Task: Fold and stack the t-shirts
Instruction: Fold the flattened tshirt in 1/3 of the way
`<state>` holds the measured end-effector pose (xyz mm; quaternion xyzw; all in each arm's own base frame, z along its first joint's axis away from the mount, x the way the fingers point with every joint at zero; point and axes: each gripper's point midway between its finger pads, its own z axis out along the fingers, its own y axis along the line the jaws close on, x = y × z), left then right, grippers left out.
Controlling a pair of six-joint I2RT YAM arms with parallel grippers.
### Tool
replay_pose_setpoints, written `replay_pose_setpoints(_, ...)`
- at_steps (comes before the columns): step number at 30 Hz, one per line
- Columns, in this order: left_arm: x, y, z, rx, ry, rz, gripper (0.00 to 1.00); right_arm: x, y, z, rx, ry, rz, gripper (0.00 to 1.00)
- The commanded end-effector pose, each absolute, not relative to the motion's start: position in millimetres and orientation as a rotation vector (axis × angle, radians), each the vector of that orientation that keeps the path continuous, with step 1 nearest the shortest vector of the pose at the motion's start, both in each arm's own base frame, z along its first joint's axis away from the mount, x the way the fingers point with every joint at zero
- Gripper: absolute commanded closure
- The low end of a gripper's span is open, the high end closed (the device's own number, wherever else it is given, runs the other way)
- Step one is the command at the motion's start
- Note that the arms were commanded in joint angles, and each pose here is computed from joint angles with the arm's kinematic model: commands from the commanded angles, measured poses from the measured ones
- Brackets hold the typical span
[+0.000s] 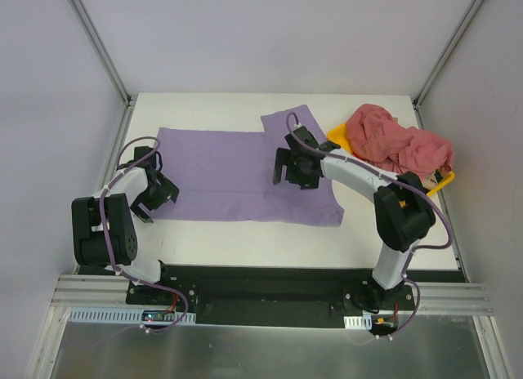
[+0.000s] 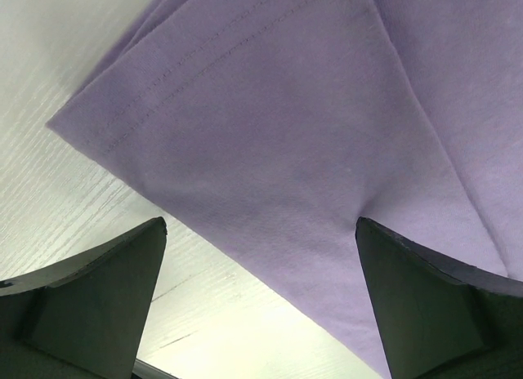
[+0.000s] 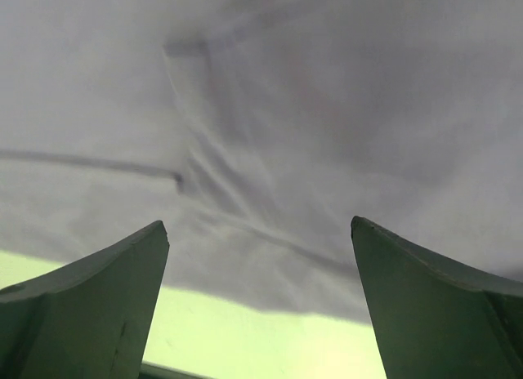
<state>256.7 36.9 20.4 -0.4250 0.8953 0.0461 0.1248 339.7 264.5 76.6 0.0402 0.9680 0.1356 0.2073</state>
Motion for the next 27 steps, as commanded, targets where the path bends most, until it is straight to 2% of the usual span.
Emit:
replay_pose_setpoints(1,243,45,24,-1.273,2.604,0.207,0.01,285,241,74,-0.047,2.758,0.335,0.04)
replay_pose_setpoints(5,223,50,23,-1.34,2.587,0.297,0.01,262,207,57,-0.009,2.78,0.196,0.04)
replay_pose_setpoints(19,168,35,9,-1.545,2.525,0.284,0.01,186,138,15,0.049,2.84,0.085,0.04)
replay_pose_setpoints(27,157,24,17,-1.582,2.486,0.195,0.01,143,103,7,0.195,2.84,0.064,0.04)
